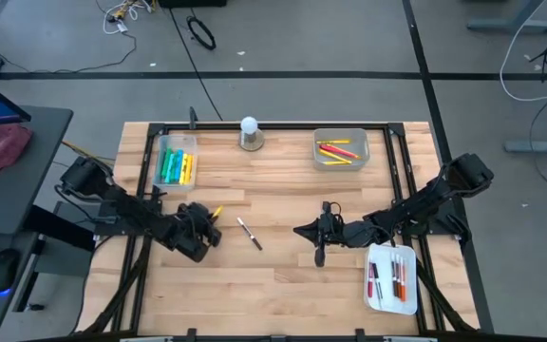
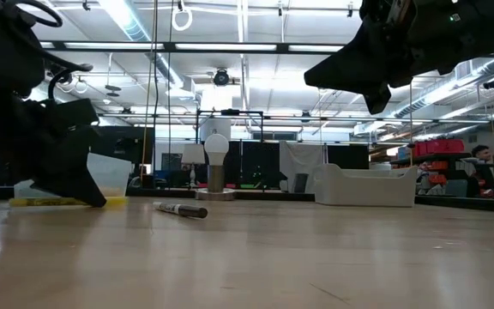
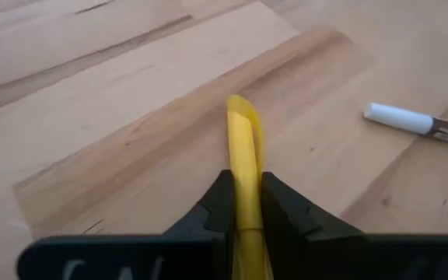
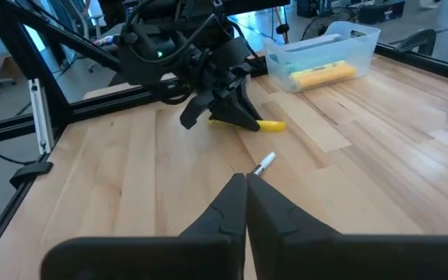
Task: Pick & Place Markers
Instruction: Put the yellow pen into the gray bin
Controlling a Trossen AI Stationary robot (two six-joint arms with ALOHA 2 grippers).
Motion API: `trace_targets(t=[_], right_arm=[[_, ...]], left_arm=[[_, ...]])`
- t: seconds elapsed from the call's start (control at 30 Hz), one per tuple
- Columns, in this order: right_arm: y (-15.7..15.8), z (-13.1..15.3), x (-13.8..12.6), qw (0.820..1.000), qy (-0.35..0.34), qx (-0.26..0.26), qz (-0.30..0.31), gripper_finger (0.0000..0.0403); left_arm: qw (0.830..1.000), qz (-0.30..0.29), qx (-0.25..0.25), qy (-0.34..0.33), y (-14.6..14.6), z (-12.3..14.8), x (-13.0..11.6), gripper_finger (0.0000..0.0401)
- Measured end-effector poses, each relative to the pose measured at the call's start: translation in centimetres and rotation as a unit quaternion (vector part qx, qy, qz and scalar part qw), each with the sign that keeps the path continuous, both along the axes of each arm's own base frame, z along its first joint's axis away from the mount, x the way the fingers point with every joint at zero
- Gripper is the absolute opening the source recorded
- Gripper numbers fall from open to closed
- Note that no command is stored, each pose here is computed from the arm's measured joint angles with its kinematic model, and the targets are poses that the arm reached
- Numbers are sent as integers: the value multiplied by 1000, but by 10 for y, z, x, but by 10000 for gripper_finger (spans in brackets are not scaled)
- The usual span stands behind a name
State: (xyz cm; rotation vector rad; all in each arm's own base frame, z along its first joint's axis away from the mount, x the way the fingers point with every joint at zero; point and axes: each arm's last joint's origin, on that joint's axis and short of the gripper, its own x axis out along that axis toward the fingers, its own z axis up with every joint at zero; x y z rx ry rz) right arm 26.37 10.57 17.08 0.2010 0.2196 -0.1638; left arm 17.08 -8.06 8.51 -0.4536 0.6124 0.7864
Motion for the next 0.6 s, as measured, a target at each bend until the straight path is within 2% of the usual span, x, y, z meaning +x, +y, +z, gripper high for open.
trace_targets(t=[0.1,0.2,0.33,0.43,0.6], right_arm=[[0,0,0,1000,0,-1,0,13],[0,0,0,1000,0,-1,3,13],[1,-1,0,1000,6,4,27,13],[3,-5,1,999,13,5,39,19],[6,-21,9,999,1,9,39,65]], left_arm=[[1000,-18,5,-10,-2,2,3,45],[997,-72,-9,-37,-9,9,13,45],[979,-158,39,-122,-21,30,34,45],[951,-211,95,-206,-26,55,48,45],[879,-287,166,-343,-24,95,59,45]])
